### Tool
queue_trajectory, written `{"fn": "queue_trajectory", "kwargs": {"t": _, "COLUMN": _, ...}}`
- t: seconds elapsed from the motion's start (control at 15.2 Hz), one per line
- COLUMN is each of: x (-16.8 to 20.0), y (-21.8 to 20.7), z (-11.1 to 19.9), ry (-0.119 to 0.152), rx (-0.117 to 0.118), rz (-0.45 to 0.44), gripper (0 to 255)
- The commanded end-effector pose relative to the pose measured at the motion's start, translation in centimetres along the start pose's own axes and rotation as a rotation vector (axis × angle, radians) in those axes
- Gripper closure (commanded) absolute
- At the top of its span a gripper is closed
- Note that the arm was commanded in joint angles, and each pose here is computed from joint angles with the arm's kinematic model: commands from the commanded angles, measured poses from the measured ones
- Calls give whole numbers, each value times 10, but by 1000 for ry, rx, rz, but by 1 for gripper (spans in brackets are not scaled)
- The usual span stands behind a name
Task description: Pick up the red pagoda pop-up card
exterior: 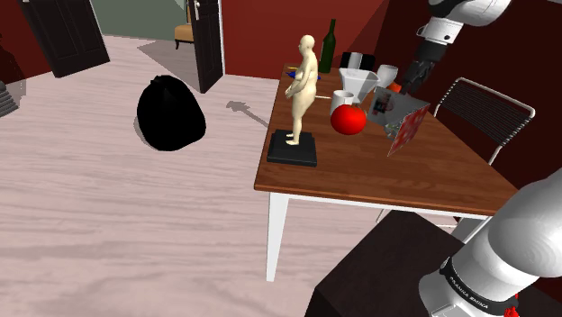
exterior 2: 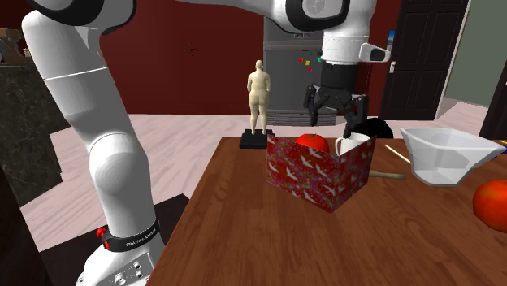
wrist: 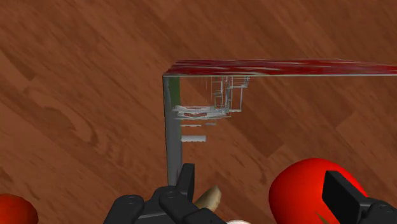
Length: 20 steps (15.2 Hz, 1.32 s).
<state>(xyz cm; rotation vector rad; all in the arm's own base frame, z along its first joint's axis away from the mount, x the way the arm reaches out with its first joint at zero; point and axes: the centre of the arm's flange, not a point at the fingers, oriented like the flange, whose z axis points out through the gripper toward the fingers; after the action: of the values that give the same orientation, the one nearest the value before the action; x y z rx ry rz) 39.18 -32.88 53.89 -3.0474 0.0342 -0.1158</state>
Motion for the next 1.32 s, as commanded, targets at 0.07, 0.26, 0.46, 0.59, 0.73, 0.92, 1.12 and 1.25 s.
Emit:
{"fn": "queue_trajectory", "kwargs": {"t": 0.07, "x": 6, "y": 37, "z": 1, "ry": 4, "rx": -4, "rz": 16, "gripper": 0}}
{"fn": "queue_trajectory", "kwargs": {"t": 0.26, "x": 9, "y": 60, "z": 6, "ry": 7, "rx": -6, "rz": 26, "gripper": 0}}
{"fn": "queue_trajectory", "kwargs": {"t": 0.46, "x": 8, "y": 61, "z": 22, "ry": 7, "rx": -6, "rz": 26, "gripper": 0}}
{"fn": "queue_trajectory", "kwargs": {"t": 0.59, "x": 7, "y": 62, "z": 33, "ry": 7, "rx": -6, "rz": 26, "gripper": 0}}
{"fn": "queue_trajectory", "kwargs": {"t": 0.73, "x": 6, "y": 63, "z": 41, "ry": 7, "rx": -6, "rz": 26, "gripper": 0}}
{"fn": "queue_trajectory", "kwargs": {"t": 0.92, "x": 7, "y": 63, "z": 41, "ry": 7, "rx": -6, "rz": 26, "gripper": 255}}
{"fn": "queue_trajectory", "kwargs": {"t": 1.12, "x": 7, "y": 64, "z": 41, "ry": 7, "rx": -6, "rz": 26, "gripper": 255}}
{"fn": "queue_trajectory", "kwargs": {"t": 1.25, "x": 7, "y": 64, "z": 41, "ry": 7, "rx": -6, "rz": 26, "gripper": 255}}
